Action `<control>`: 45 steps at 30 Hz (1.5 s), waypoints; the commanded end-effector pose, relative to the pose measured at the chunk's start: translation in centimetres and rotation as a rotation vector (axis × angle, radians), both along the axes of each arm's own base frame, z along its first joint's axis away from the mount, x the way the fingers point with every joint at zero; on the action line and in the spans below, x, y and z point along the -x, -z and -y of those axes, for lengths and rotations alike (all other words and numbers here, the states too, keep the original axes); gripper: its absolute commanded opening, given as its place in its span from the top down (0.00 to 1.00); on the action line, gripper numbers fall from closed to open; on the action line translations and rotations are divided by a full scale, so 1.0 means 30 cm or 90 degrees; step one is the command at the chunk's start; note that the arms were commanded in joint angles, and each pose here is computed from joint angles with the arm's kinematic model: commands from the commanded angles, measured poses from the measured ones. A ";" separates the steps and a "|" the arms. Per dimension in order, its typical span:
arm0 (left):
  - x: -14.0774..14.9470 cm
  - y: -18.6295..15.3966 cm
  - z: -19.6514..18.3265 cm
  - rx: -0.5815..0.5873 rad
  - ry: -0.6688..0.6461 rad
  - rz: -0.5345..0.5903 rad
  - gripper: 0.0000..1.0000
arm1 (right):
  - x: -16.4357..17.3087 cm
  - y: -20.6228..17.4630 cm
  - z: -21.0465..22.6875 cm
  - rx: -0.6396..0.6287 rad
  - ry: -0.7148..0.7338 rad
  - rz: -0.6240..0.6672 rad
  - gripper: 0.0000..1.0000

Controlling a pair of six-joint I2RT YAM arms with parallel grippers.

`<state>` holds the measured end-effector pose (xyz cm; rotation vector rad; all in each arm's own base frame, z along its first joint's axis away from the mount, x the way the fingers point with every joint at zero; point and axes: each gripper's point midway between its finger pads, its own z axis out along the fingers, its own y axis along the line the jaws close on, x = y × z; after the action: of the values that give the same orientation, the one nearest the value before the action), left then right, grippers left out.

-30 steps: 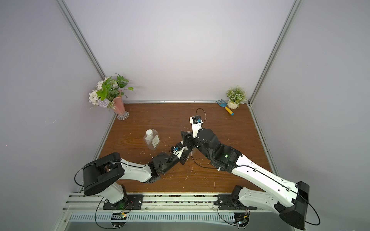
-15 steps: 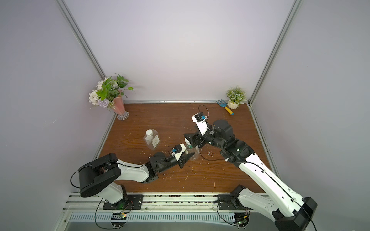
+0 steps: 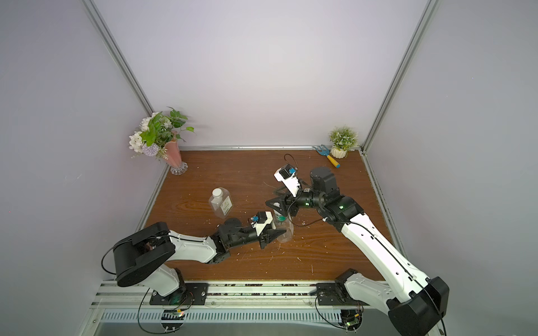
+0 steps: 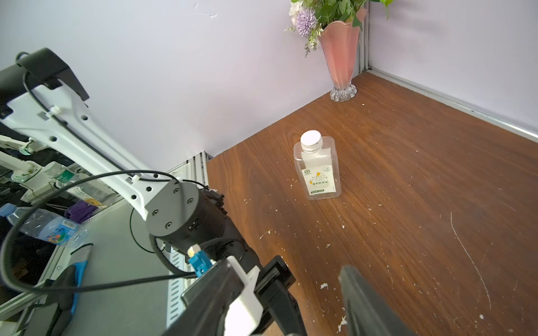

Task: Screw on the bottle caps
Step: Screw the bottle cap onto the plastic bottle.

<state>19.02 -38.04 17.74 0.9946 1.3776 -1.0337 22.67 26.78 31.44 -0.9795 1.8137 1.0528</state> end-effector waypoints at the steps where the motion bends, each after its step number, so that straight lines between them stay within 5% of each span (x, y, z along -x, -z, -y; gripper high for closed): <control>1: 0.001 -0.062 0.012 0.026 0.020 0.011 0.96 | 0.034 -0.068 -0.002 -0.025 -0.039 0.027 0.41; 22: -0.030 -0.037 -0.005 0.017 0.008 0.001 0.98 | 0.061 -0.012 0.018 -0.013 -0.039 -0.004 0.49; 30: -0.035 -0.037 -0.004 0.017 0.007 0.002 0.98 | 0.057 -0.007 0.016 -0.010 -0.039 -0.009 0.77; 40: -0.060 -0.048 -0.012 0.024 -0.002 -0.005 0.98 | 0.060 0.045 0.019 0.000 -0.033 -0.031 0.76; 45: -0.084 -0.065 -0.023 0.028 -0.032 0.006 0.99 | 0.045 0.071 0.031 0.010 -0.003 -0.033 0.90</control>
<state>19.90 -37.46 16.58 1.0136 1.4317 -1.0343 21.77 26.20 30.07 -0.9917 1.8283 1.0843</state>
